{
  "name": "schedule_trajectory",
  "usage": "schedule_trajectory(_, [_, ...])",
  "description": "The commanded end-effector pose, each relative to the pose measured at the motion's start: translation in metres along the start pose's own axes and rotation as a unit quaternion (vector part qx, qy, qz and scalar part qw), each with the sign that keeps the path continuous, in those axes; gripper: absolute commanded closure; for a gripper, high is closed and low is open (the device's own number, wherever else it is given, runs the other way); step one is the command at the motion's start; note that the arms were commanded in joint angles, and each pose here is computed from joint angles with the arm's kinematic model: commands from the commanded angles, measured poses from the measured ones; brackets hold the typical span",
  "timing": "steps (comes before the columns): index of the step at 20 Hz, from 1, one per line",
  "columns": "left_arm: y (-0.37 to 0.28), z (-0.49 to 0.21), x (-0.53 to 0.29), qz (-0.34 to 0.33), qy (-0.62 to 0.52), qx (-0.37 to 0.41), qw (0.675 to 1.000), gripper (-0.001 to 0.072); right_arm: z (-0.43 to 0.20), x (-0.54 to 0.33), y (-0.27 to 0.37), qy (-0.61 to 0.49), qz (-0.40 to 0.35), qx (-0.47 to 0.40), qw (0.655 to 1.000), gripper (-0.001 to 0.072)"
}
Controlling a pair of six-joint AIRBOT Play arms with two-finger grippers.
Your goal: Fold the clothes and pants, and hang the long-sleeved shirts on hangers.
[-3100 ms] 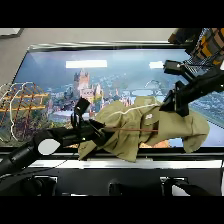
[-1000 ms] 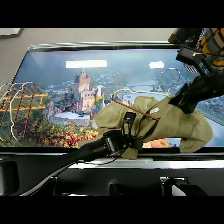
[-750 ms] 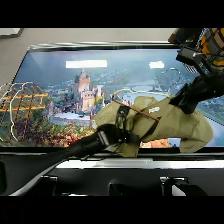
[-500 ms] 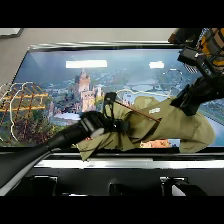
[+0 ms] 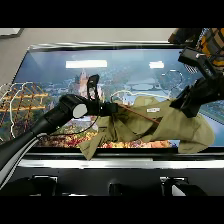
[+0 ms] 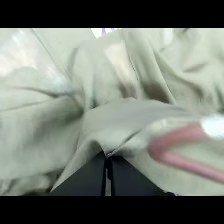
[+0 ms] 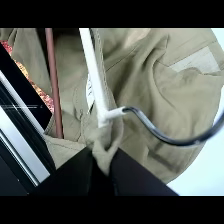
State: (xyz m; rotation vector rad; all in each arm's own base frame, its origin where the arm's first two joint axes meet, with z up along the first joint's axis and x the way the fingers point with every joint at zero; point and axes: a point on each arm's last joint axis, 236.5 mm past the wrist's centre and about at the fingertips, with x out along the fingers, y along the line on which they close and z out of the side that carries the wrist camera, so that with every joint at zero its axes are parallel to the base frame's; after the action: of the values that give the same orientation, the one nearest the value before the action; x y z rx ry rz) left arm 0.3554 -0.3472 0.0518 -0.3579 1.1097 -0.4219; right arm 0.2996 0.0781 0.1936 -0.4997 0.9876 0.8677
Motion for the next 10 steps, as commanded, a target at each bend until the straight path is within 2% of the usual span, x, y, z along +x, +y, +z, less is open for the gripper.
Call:
schedule_trajectory(1, [0.011,0.014,-0.003,0.002,-0.01,-0.01,1.0,0.0683,-0.002,0.0,0.004,0.004,0.007,-0.002,1.0,0.0677])
schedule_trajectory(5, [0.009,0.023,-0.008,-0.001,-0.019,0.017,1.0,0.0682,0.0,0.0,0.006,0.0,0.013,-0.027,1.0,0.0677])
schedule_trajectory(10, [0.015,0.031,-0.011,0.002,-0.026,0.01,1.0,0.0682,-0.003,0.0,0.008,0.007,0.018,-0.025,0.999,0.0677])
